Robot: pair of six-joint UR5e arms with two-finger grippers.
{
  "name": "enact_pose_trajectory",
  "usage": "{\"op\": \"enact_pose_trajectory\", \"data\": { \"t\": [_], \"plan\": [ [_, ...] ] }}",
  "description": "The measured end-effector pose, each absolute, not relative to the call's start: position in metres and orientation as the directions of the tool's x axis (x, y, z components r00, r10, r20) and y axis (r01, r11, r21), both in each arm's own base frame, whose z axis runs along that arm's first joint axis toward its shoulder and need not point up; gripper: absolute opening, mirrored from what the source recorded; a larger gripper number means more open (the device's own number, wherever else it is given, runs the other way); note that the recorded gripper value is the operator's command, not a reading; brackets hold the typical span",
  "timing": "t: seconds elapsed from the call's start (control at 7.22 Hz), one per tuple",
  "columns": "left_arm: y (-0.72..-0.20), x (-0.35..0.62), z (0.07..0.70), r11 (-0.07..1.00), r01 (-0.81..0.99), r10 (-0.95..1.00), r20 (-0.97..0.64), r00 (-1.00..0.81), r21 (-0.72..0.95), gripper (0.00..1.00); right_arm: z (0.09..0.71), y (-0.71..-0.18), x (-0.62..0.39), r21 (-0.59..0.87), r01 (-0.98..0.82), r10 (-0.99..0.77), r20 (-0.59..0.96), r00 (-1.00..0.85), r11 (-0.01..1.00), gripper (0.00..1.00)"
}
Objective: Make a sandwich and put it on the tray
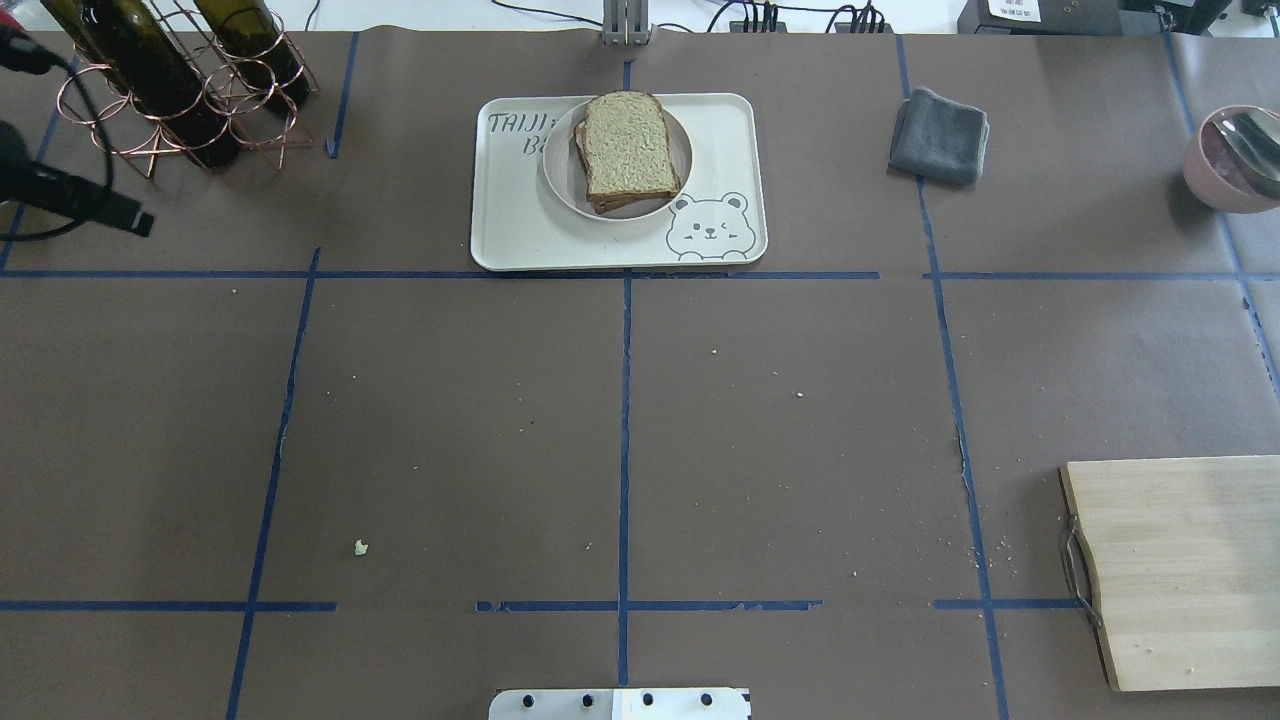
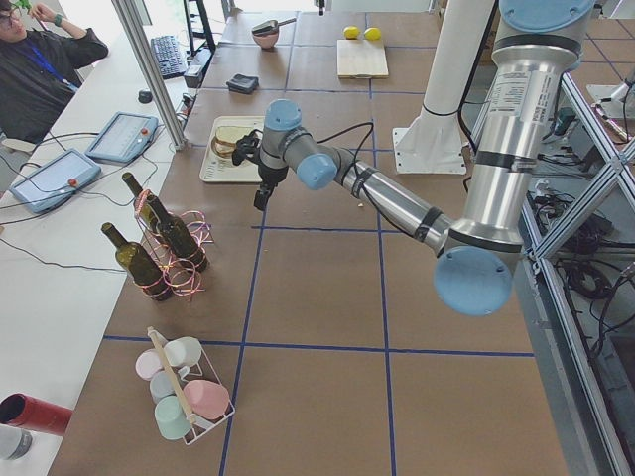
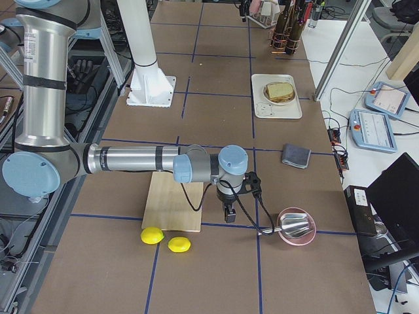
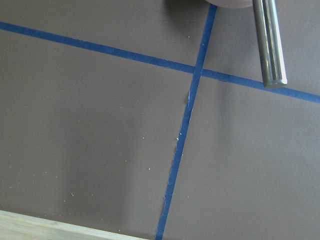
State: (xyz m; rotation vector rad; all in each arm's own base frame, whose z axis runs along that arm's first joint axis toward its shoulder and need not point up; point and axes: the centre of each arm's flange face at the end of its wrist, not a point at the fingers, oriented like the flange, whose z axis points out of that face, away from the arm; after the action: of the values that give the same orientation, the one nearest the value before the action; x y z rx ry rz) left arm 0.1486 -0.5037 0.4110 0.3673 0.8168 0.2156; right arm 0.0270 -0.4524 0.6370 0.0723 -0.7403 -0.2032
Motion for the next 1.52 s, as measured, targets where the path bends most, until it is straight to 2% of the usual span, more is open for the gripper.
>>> {"op": "enact_pose_trajectory", "data": {
  "t": [0.28, 0.69, 1.11, 1.52],
  "plan": [
    [-0.462, 0.086, 0.501, 0.906, -0.179, 0.396, -0.618, 0.68, 0.384, 1.0, 0.636, -0.452, 0.026, 0.136, 0.156, -0.207, 0.664, 0.718, 0.978, 1.0],
    [-0.416, 0.006, 0.594, 0.965, -0.162, 0.26, -0.693, 0.672, 0.205, 1.0, 0.636, -0.452, 0.024, 0.135, 0.159, -0.208, 0.665, 0.718, 0.978, 1.0],
    [-0.404, -0.041, 0.615, 0.985, -0.146, 0.165, -0.713, 0.681, 0.088, 1.0, 0.635, -0.452, 0.023, 0.136, 0.162, -0.211, 0.664, 0.717, 0.977, 1.0],
    [-0.412, -0.071, 0.613, 0.994, -0.078, 0.105, -0.71, 0.697, 0.07, 1.0, 0.632, -0.453, 0.023, 0.143, 0.162, -0.216, 0.667, 0.714, 0.976, 1.0]
  ]
}}
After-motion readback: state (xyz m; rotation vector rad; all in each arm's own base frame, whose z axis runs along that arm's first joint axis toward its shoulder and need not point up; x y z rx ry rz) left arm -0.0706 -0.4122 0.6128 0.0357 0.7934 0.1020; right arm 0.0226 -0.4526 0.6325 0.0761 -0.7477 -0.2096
